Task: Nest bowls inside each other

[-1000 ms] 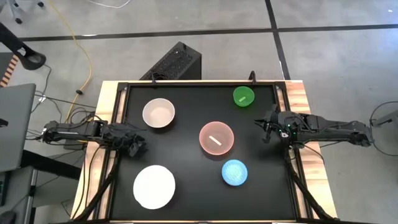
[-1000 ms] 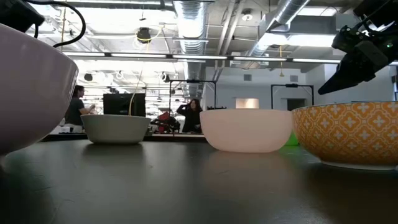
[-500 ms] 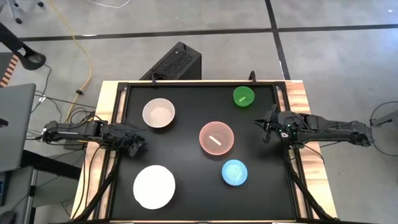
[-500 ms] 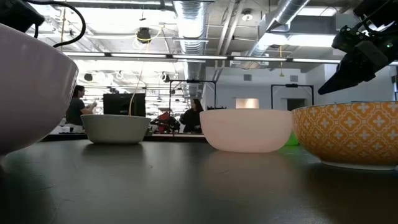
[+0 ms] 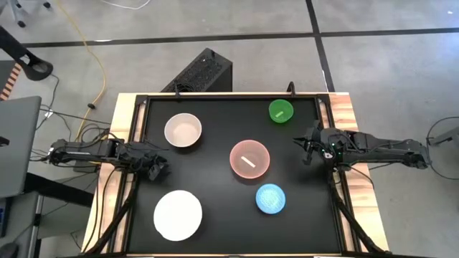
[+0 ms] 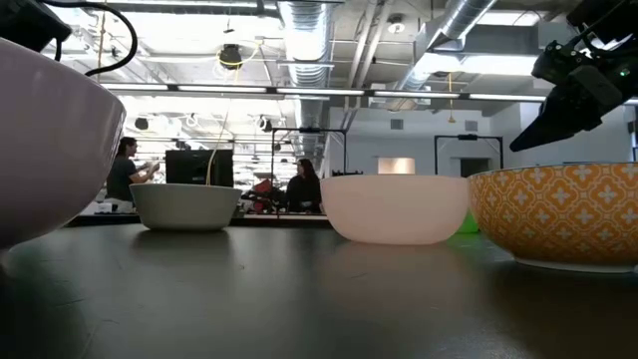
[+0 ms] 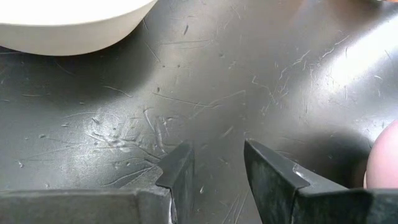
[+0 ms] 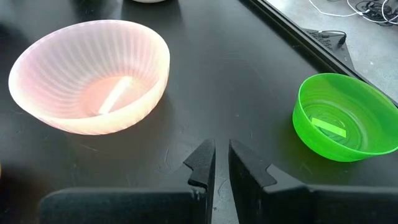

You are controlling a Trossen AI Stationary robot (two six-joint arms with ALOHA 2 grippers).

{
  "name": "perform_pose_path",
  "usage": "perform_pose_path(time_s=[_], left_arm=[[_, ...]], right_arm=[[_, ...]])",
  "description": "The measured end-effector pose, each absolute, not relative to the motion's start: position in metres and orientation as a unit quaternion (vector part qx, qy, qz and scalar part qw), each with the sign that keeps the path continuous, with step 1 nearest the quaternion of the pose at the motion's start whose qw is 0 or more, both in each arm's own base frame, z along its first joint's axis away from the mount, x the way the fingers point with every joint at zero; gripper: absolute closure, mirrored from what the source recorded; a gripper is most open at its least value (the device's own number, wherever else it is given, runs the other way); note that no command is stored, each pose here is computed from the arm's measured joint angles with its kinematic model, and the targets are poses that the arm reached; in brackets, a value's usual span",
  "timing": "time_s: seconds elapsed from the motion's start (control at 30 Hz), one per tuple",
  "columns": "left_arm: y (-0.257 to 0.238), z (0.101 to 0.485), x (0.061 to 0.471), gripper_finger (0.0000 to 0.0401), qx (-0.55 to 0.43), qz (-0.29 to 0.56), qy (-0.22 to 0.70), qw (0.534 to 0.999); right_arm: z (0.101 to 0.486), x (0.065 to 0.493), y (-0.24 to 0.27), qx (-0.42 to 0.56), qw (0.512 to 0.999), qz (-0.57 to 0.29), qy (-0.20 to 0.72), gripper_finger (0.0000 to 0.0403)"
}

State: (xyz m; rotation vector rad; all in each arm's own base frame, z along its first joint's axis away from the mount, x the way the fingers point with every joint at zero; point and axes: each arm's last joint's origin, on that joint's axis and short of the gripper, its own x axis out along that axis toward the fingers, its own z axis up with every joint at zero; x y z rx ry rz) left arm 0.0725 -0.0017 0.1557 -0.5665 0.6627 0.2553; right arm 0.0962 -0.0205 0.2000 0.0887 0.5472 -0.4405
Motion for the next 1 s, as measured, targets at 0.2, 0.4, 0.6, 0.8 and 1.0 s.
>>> perform_pose_path(time_s=[0.2,0.4,0.6,0.8,1.0], left_arm=[[-0.0017,0.1557,0.0725,0.0273,-0.274,0.123,0.32,0.899],[-0.0017,0.1557,0.0725,0.0273,-0.274,0.123,0.32,0.899],[-0.0017,0.1557,0.0725,0.0273,-0.274,0.123,0.32,0.899],[-0.0017,0.1558,0.0725,0.0273,-0.274,0.123,0.32,0.899],[-0.0017,0.1558,0.0725,0.0273,-0.274,0.123,0.32,0.899]], right_arm=[[0.1999,0.0962,-0.0205,0.043,0.938,-0.216,0.268,0.0337],[0.1999,0.0963,-0.0205,0.043,0.938,-0.216,0.268,0.0337],[0.2,0.0963,-0.0206,0.044,0.938,-0.216,0.268,0.0337],[0.1998,0.0961,-0.022,0.046,0.936,-0.223,0.269,0.0337],[0.1998,0.0962,-0.022,0.046,0.936,-0.223,0.269,0.0337]])
